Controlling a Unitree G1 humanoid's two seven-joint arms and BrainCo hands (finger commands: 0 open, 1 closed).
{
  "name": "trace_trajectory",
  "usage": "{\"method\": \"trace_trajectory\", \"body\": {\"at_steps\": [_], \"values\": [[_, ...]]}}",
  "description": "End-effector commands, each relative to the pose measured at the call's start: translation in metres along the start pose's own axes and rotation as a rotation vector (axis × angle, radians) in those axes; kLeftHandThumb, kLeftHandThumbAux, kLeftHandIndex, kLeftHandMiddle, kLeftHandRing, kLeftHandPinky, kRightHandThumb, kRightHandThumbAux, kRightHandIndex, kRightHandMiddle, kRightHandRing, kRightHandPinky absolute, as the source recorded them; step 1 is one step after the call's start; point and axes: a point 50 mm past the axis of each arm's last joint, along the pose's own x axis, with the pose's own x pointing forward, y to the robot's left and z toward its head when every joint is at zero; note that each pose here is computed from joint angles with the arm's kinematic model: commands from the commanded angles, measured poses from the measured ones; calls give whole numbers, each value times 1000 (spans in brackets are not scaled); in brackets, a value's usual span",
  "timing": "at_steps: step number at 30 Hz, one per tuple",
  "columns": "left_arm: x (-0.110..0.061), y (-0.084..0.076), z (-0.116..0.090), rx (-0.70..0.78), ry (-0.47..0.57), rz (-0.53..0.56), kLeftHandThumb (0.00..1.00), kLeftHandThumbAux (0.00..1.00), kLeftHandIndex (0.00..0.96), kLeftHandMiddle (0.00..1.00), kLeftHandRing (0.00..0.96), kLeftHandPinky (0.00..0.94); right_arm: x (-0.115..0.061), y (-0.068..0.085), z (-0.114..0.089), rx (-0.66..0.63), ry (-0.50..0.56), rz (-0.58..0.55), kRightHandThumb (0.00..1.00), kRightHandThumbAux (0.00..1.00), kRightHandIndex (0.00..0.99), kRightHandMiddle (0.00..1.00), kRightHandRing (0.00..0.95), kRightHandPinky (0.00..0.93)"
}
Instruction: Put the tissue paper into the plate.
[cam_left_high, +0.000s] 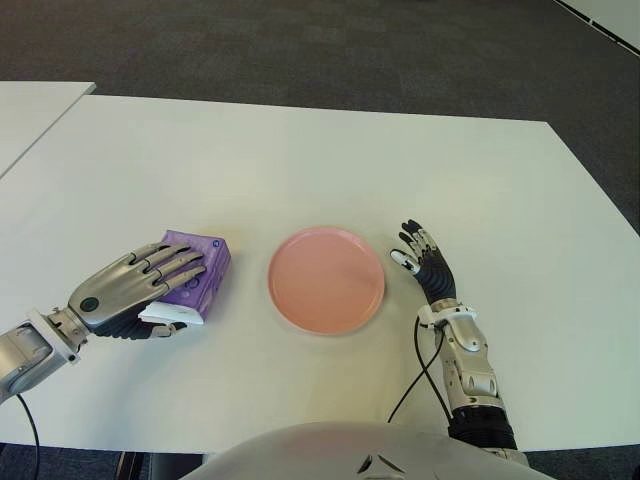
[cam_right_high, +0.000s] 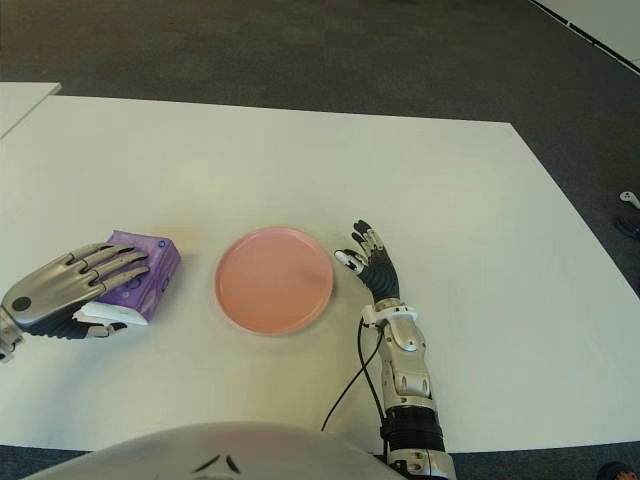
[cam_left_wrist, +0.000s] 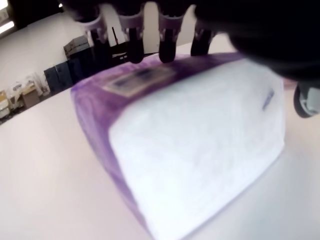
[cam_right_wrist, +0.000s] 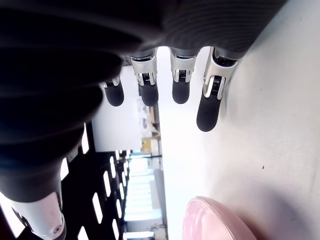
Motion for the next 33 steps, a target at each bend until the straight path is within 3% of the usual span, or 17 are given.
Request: {"method": "trace_trajectory", "body": {"at_steps": [1, 17, 33], "values": [[-1, -1, -2, 29, 0, -3, 188, 256, 0, 0, 0, 0, -16, -2, -29, 44, 150, -14, 19, 725, 0, 41, 20, 29], [4, 6, -13, 81, 51, 64, 207, 227, 0, 0, 0, 0, -18, 0, -28, 42, 159, -6, 4, 716, 0, 30, 11, 10], [6, 11, -19, 81, 92, 115, 146, 228, 0, 0, 0, 0, -20, 2, -25, 30, 167, -3, 0, 685, 0, 38, 14, 3]]}}
